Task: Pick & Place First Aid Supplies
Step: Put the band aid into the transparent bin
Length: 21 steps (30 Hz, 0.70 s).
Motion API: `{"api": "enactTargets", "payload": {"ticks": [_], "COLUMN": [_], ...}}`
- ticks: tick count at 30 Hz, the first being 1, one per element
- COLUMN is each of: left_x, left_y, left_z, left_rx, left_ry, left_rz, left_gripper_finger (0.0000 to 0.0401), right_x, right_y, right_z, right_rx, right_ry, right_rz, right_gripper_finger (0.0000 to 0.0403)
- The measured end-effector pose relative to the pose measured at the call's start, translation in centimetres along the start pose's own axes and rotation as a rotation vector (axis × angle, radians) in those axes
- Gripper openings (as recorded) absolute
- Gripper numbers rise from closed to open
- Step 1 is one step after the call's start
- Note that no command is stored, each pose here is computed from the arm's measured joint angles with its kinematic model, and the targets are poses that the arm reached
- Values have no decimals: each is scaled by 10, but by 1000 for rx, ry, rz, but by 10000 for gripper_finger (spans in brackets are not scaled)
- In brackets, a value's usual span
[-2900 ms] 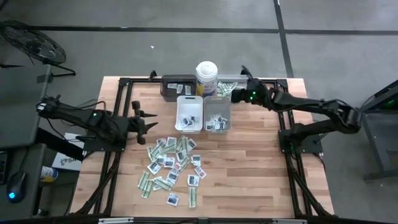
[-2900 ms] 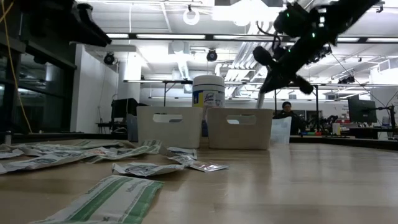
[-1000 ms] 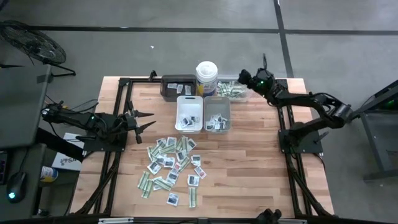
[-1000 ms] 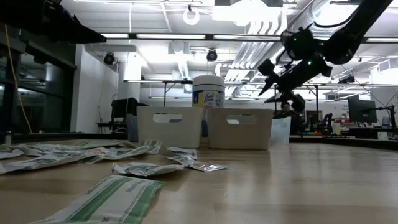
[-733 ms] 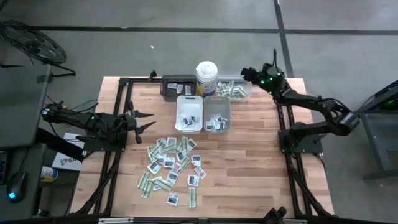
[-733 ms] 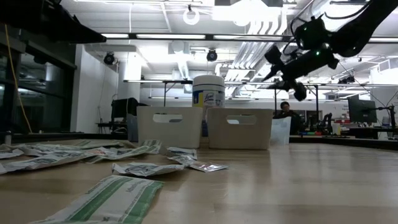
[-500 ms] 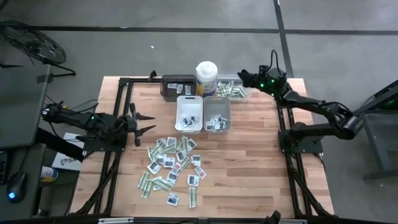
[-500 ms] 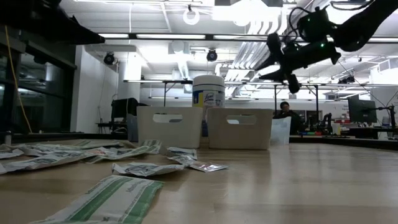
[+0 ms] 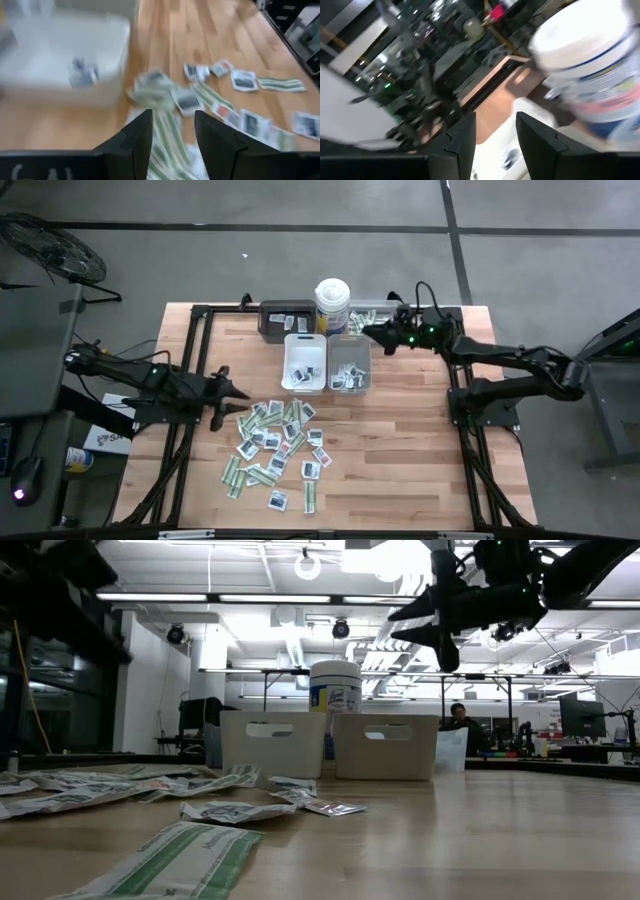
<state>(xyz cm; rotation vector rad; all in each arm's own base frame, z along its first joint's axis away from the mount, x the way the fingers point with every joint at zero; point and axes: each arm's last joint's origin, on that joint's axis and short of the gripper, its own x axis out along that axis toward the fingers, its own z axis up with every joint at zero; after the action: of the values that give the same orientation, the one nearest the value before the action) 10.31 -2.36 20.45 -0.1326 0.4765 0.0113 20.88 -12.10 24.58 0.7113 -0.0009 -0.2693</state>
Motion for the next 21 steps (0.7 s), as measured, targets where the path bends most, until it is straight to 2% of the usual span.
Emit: {"api": "enactTargets", "payload": {"ticks": [7, 10, 17, 21], "left_x": [9, 12, 19, 26], "left_y": [-1, -2, -2, -4], "left_z": [-17, -20, -21, -20], "left_rx": [-362, -442, -452, -282], "left_ry": [250, 311, 318, 340], "left_rz": [0, 16, 74, 35], "left_gripper_finger": [145, 145, 145, 145], "right_x": [7, 9, 10, 10], "right_y": [23, 30, 41, 47], "right_z": [-20, -26, -35, -40], "right_rx": [-11, -18, -26, -29], "right_ry": [38, 38, 35, 53], "right_rz": [31, 30, 26, 47], "right_gripper_finger": [134, 134, 134, 134]}}
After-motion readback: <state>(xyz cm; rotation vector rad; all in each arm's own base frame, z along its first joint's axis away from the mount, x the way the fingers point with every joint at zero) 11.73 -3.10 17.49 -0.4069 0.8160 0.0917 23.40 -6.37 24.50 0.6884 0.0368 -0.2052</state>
